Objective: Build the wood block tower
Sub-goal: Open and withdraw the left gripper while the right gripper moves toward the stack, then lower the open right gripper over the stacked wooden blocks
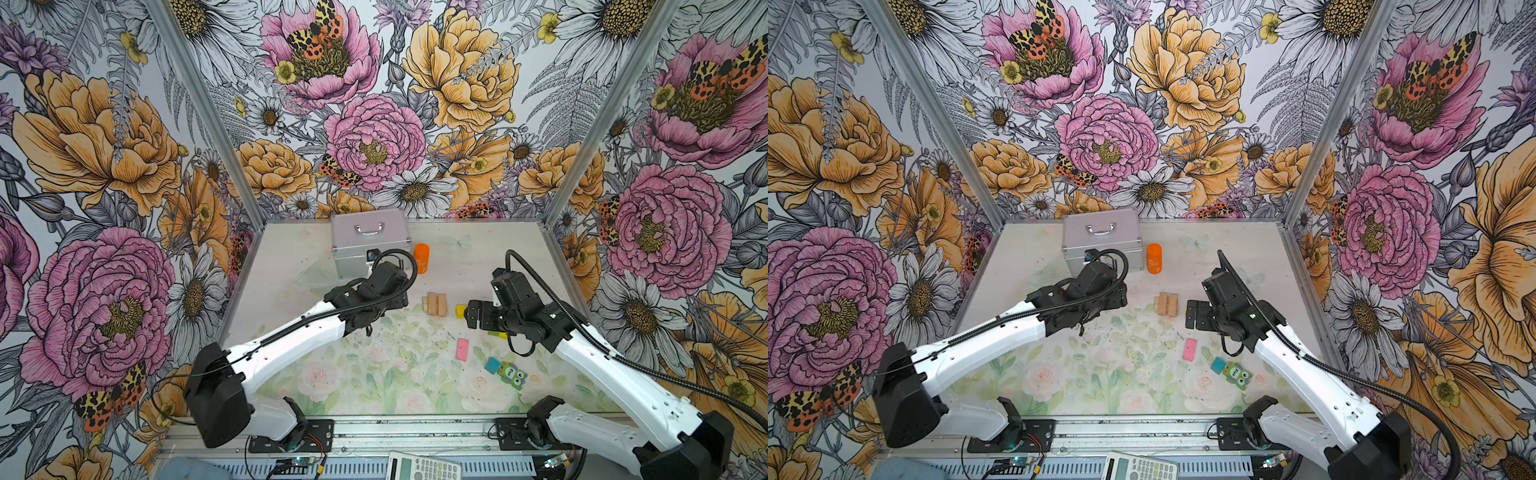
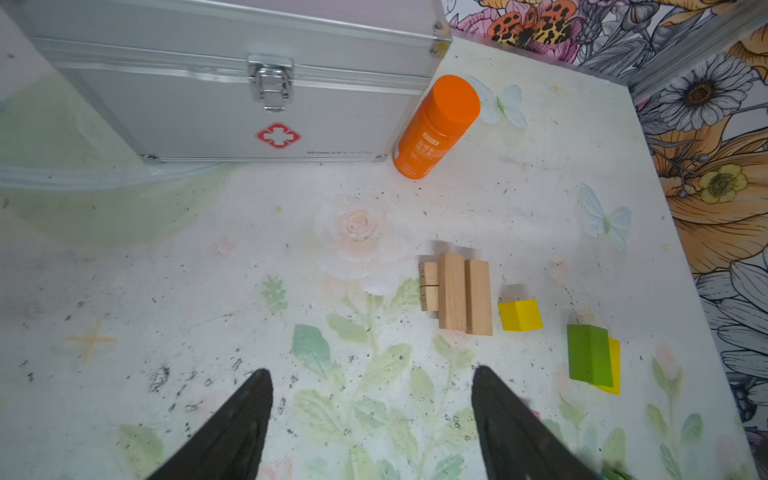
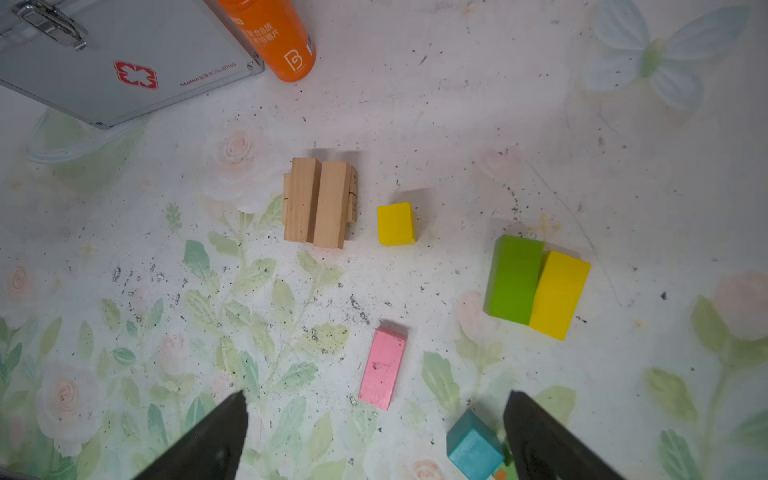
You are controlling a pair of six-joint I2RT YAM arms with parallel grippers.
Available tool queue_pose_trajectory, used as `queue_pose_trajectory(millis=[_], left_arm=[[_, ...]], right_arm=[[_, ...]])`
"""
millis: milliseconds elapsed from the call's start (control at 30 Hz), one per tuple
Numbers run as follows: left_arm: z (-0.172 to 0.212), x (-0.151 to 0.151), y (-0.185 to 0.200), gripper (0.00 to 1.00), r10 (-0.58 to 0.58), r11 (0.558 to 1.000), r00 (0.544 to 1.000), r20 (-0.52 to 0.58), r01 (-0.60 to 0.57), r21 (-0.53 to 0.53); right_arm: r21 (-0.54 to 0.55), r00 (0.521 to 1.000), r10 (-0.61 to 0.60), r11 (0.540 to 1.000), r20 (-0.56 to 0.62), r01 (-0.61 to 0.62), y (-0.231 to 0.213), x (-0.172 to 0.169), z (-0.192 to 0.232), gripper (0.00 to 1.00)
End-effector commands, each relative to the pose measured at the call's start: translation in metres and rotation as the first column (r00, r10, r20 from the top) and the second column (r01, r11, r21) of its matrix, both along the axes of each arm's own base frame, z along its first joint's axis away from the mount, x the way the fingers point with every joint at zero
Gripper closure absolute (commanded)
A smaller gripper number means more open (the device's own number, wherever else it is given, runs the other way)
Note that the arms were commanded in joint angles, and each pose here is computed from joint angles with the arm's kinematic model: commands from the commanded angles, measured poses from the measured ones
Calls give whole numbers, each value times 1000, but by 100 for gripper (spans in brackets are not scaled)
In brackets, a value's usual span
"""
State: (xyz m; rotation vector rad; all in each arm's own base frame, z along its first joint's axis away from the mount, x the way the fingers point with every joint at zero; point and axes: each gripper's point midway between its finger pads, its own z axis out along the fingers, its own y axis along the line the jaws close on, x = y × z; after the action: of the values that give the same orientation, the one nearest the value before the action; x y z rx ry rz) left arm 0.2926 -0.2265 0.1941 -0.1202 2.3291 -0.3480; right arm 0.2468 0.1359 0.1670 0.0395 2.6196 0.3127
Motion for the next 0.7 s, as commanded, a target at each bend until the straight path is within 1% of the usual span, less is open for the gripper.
queue_pose_trajectory(millis=[0, 100, 233, 500, 600, 667], left_arm=[[-9, -11, 28, 21, 41, 999, 998, 43, -41, -13], [-20, -23, 50, 20, 67, 998, 997, 48, -66, -20], [-29, -29, 74, 19, 89, 996, 995, 53, -89, -11], [-36, -29, 96, 19, 96, 995, 994, 42, -95, -33], [-36, -27, 102, 19, 101, 994, 994, 39, -99, -38], [-37, -27, 105, 19, 102, 994, 994, 35, -101, -44]], right_arm=[[-6, 999, -12, 1000, 34, 12, 25, 28, 7, 0], [-33, 1000, -5, 999, -12, 5, 42, 44, -7, 0], [-48, 998, -11, 999, -58, 8, 58, 63, -24, 0], [-57, 993, -4, 998, -116, -3, 80, 93, -54, 1], [-70, 991, 1, 998, -135, -11, 85, 100, -67, 5], [-72, 989, 7, 997, -145, -17, 88, 104, -73, 9]])
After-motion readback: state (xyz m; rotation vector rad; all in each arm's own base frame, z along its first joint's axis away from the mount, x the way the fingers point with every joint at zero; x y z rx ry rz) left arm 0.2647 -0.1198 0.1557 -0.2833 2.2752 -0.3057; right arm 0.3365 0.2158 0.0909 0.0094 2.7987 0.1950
